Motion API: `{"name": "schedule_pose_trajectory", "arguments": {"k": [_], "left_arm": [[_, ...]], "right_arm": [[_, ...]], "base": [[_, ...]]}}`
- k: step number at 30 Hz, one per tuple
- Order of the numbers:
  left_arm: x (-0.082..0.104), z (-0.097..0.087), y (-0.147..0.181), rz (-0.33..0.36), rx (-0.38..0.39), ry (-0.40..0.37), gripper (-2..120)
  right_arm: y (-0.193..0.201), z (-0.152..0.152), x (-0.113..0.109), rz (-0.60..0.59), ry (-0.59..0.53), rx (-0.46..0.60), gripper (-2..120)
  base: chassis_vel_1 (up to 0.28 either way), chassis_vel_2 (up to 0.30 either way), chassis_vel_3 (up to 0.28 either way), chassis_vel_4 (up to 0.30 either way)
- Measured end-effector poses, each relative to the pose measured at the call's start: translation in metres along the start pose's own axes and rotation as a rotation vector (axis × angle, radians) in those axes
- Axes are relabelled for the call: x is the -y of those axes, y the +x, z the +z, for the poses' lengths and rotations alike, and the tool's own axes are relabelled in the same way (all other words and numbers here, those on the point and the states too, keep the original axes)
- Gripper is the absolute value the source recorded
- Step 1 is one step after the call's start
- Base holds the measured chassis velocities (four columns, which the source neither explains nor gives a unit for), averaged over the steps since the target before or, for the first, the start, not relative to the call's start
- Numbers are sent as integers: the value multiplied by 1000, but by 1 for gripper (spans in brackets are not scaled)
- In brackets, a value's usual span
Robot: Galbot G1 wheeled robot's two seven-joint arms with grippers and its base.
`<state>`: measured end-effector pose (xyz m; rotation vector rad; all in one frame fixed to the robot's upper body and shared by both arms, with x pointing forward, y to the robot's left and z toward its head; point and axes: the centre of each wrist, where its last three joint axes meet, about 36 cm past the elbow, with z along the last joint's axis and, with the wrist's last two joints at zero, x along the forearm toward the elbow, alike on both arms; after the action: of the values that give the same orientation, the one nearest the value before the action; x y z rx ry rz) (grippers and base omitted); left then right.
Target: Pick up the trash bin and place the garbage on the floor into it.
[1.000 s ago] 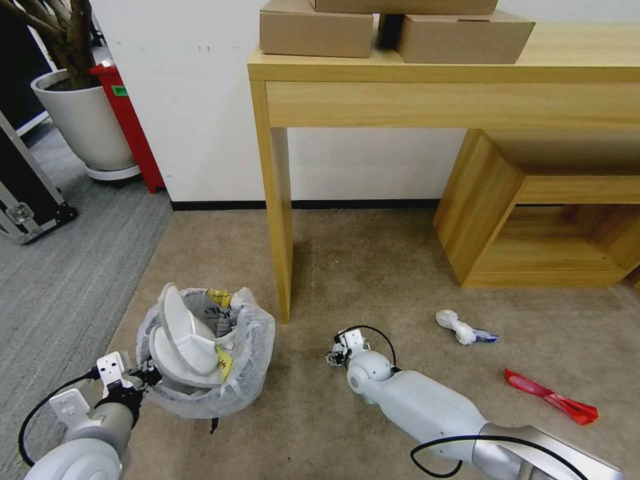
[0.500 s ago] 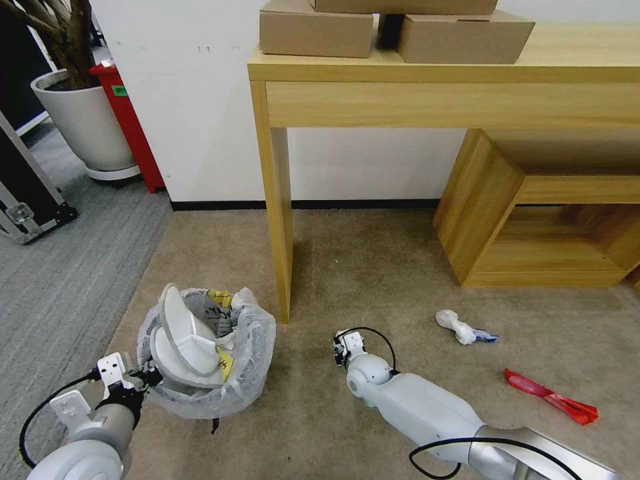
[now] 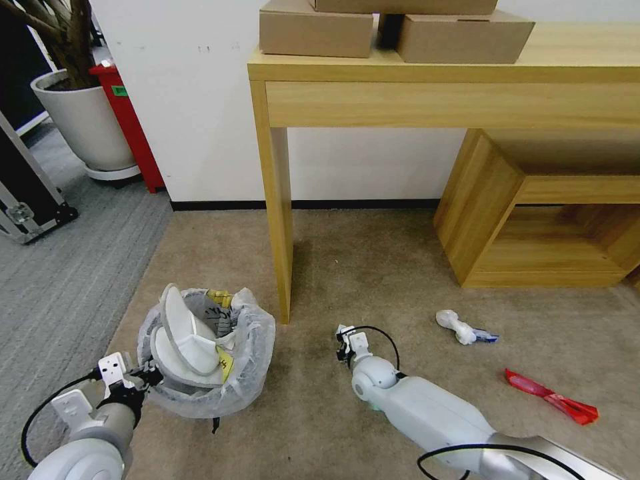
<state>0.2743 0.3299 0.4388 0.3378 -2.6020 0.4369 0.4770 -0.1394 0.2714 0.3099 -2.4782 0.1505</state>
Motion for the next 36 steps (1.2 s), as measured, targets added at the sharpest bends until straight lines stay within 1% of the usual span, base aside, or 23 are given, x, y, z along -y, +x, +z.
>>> {"name": "schedule_pose_trajectory", "arguments": {"k": [2, 3, 4, 5, 6, 7, 8, 10, 11, 13, 15, 16, 17, 18, 20, 22, 24, 31, 36], "left_arm": [[-1, 0, -1, -1, 0, -1, 0], [-1, 0, -2, -1, -1, -2, 0], [-1, 0, -2, -1, -1, -2, 0], [-1, 0, -2, -1, -2, -3, 0], [-1, 0, -2, -1, -2, -4, 0], [-1, 0, -2, -1, -4, -4, 0], [-1, 0, -2, -1, -4, -4, 0], [1, -1, -2, 3, -5, -4, 0], [1, -1, -2, 3, -5, -4, 0], [3, -2, -1, 7, -3, -3, 0], [3, -2, -1, 8, -3, -3, 0], [5, -3, 0, 10, -1, -2, 0], [6, -4, 1, 12, 2, -1, 0], [6, -4, 1, 12, 2, -1, 0], [7, -5, 2, 14, 6, 0, 0], [8, -6, 3, 15, 8, 1, 0], [8, -6, 3, 14, 10, 2, 0], [8, -7, 3, 10, 16, 6, 0], [9, -9, 3, 12, 20, 8, 0]], "right_arm": [[23, -11, 17, -24, -23, 81, 0], [34, -18, 20, -47, -31, 124, 0], [34, -18, 20, -47, -31, 124, 0], [47, -26, 24, -79, -32, 177, 0], [65, -39, 24, -137, -34, 260, 0], [76, -49, 22, -173, -35, 303, 0], [76, -49, 22, -173, -35, 303, 0], [115, -85, 10, -313, -47, 433, 0], [115, -85, 10, -313, -47, 433, 0], [146, -110, -2, -429, -51, 498, 0], [151, -114, -5, -450, -53, 506, 0], [174, -129, -16, -543, -50, 535, 0], [186, -133, -23, -595, -46, 535, 0], [186, -133, -23, -595, -46, 535, 0], [202, -134, -38, -691, -30, 505, 0], [205, -132, -42, -712, -21, 496, 0], [211, -129, -53, -765, 7, 465, 0], [213, -125, -67, -825, 47, 428, 0], [210, -116, -73, -828, 65, 388, 0]], "base": [[0, 0, 0, 0], [0, 0, 0, 0], [0, 0, 0, 0], [0, 0, 0, 0], [0, 0, 0, 0], [0, 0, 0, 0], [0, 0, 0, 0], [0, 0, 0, 0], [0, 0, 0, 0], [0, 0, 0, 0], [0, 0, 0, 0], [0, 0, 0, 0], [0, 0, 0, 0], [0, 0, 0, 0], [0, 0, 0, 0], [0, 0, 0, 0], [0, 0, 0, 0], [0, 0, 0, 0], [0, 0, 0, 0]]}}
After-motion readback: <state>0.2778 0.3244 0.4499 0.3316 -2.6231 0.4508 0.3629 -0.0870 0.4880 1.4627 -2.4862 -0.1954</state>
